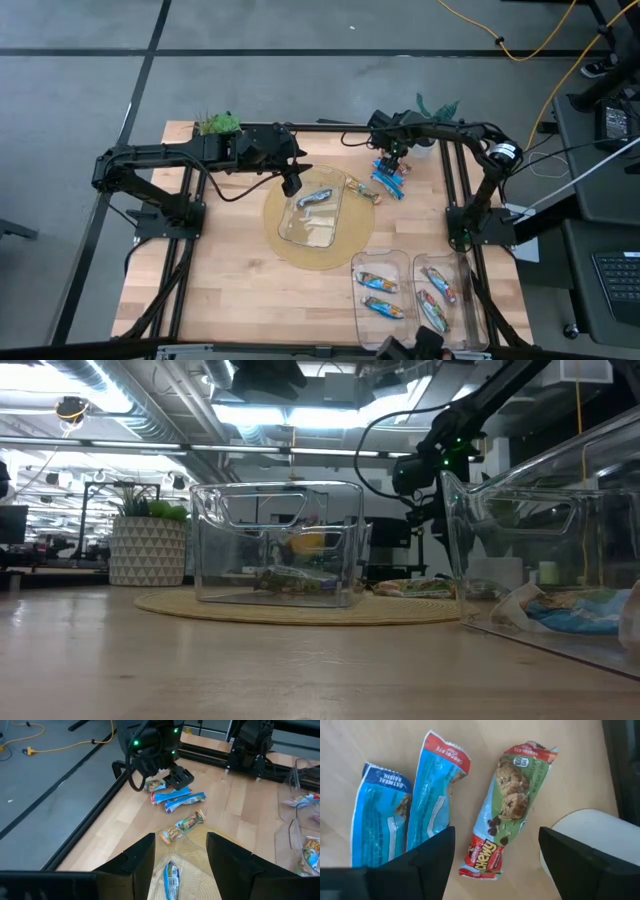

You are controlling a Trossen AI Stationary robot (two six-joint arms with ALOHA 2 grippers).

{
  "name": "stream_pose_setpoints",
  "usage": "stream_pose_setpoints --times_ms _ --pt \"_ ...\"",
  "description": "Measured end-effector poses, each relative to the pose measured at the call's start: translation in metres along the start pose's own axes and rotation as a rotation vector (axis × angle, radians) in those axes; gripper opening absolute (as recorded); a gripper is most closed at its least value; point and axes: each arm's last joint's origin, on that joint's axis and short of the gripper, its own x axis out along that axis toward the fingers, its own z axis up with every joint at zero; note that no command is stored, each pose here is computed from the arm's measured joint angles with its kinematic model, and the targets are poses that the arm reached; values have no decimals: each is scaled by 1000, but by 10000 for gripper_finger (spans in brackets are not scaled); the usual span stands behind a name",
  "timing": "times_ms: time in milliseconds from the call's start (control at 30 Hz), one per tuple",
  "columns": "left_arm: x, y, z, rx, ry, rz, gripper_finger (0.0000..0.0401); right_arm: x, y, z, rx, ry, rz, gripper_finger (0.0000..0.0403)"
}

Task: Pick and place Granola Bars by type
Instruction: Put the yellow granola bar pack into the bottom left transparent bin

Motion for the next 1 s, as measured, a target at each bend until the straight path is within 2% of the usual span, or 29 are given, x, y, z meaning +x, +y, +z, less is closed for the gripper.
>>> stream_pose_setpoints --times_ms 133,433,767,1000 --pt "0 0 0 1 0 0 169 0 -1 -2 -3 25 -18 288" --pt "0 1 0 16 0 6 169 1 -6 -12 -109 124 -16 288" --pt "0 1 2 12 -19 3 169 0 -7 -23 -23 221 25 288" --pt "0 1 2 12 -19 3 169 -2 2 -18 -35 186 23 287"
